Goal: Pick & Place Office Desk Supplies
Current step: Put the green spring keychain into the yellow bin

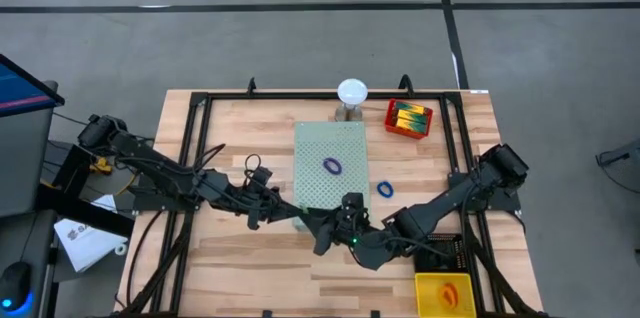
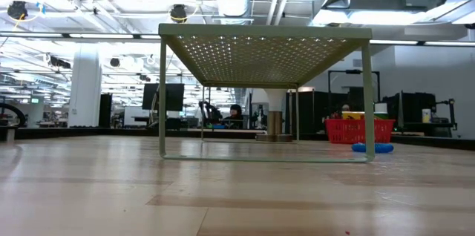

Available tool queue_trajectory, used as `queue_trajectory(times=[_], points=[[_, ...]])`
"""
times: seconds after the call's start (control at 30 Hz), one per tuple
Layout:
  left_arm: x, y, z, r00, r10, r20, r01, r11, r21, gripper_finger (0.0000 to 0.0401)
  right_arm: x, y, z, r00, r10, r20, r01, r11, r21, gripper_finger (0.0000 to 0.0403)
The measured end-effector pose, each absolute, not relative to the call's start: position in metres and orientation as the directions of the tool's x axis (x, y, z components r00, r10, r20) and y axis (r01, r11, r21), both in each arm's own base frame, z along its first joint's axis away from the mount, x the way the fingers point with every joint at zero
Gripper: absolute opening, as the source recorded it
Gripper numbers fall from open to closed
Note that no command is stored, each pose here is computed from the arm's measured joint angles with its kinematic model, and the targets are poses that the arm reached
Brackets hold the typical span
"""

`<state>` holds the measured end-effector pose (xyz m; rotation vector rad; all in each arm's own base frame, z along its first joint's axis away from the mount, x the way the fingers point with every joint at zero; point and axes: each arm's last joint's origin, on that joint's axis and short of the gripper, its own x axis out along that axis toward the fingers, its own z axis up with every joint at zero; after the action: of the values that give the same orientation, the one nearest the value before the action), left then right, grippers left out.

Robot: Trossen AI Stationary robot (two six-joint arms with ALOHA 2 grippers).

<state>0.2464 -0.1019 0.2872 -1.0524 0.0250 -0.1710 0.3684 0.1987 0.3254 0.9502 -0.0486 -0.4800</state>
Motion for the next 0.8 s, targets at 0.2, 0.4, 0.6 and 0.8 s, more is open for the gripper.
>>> queue_trajectory(times=[0.2, 0.4, 0.6, 0.8], points=[[0.246, -0.102, 0.287, 0.986, -0.152, 0.062, 0.129, 0.481, -0.867, 0.0000, 0.371, 0.195, 0.325, 0.893, -0.417, -0.170, 0.379, 0.492, 0.784, 0.0125], [0.246, -0.102, 0.288, 0.986, -0.153, 0.064, 0.131, 0.480, -0.867, 0.0000, 0.372, 0.193, 0.325, 0.900, -0.398, -0.178, 0.377, 0.506, 0.776, 0.0074], [0.244, -0.107, 0.287, 0.984, -0.166, 0.059, 0.133, 0.480, -0.867, 0.0000, 0.372, 0.193, 0.325, 0.902, -0.394, -0.176, 0.373, 0.508, 0.776, 0.0018], [0.242, -0.112, 0.287, 0.981, -0.185, 0.052, 0.136, 0.480, -0.867, 0.0000, 0.372, 0.194, 0.326, 0.906, -0.388, -0.171, 0.369, 0.522, 0.769, 0.0009]])
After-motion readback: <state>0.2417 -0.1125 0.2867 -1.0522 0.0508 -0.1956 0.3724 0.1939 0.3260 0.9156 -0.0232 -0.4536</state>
